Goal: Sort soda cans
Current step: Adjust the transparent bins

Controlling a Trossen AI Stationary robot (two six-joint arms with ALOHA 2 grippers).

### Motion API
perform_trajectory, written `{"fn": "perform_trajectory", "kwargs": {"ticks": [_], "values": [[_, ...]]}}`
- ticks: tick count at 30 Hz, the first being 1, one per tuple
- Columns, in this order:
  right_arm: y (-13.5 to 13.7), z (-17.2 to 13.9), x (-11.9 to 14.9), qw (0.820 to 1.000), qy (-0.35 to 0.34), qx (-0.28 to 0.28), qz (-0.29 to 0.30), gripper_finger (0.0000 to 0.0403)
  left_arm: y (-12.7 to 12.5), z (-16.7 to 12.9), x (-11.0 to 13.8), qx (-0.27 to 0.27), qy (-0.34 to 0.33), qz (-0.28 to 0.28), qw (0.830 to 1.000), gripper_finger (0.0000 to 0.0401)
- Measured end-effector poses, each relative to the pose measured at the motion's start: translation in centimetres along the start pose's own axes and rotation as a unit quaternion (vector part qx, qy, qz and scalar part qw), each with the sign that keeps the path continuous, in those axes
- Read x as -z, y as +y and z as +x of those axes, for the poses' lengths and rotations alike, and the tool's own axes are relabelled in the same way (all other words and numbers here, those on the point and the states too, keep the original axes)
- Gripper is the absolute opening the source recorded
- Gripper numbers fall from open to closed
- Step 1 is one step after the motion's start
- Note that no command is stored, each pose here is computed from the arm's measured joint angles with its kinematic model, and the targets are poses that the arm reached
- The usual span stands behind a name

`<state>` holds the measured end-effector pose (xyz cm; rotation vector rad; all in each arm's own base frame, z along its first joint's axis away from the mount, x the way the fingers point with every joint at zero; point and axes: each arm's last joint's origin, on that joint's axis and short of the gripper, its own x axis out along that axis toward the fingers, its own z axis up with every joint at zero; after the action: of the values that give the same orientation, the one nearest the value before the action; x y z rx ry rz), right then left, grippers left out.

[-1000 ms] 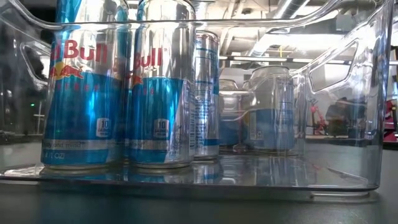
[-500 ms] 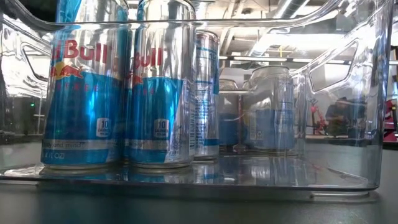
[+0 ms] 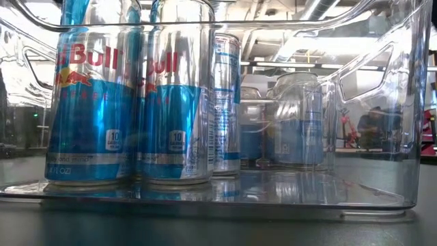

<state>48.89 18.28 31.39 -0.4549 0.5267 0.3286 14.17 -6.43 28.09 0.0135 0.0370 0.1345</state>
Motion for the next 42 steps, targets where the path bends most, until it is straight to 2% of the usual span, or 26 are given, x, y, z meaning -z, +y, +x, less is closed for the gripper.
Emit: {"fn": "perform_trajectory", "kwargs": {"ticks": [3,9,16,22,26,30,33,38,42], "values": [[-2.9,0.3,1.0,0.999,-0.017,-0.046,-0.005,0.0001,0.8,0.7,0.0,0.006,0.002,0.016,1.000,0.0000],[-6.3,1.5,4.0,0.997,-0.005,-0.071,-0.009,0.0000,2.8,1.6,-0.1,-0.009,-0.002,0.048,0.999,0.0000],[-10.1,1.4,3.8,0.994,-0.107,-0.031,-0.006,0.0000,5.4,1.9,-0.7,-0.039,-0.022,0.056,0.997,0.0000],[-11.6,-3.4,1.6,0.989,-0.147,-0.001,-0.030,0.0000,7.0,1.1,-1.3,-0.051,-0.048,0.056,0.996,0.0000],[-13.4,-7.4,2.1,0.982,-0.183,0.036,-0.013,0.0000,7.6,0.6,-1.6,-0.065,-0.058,0.064,0.994,0.0000],[-14.0,-11.8,5.0,0.978,-0.189,0.094,0.003,0.0000,8.0,0.6,-1.4,-0.069,-0.046,0.063,0.995,0.0000],[-13.0,-15.1,8.0,0.974,-0.185,0.128,0.016,0.0000,8.2,0.8,-0.8,-0.073,-0.017,0.056,0.996,0.0000],[-10.0,-19.8,14.5,0.968,-0.149,0.182,0.085,0.0000,8.7,1.6,0.7,-0.087,0.055,0.041,0.994,0.0000],[-6.8,-22.6,19.2,0.957,-0.133,0.207,0.156,0.0000,9.0,2.7,1.8,-0.093,0.098,0.030,0.990,0.0000]]}}
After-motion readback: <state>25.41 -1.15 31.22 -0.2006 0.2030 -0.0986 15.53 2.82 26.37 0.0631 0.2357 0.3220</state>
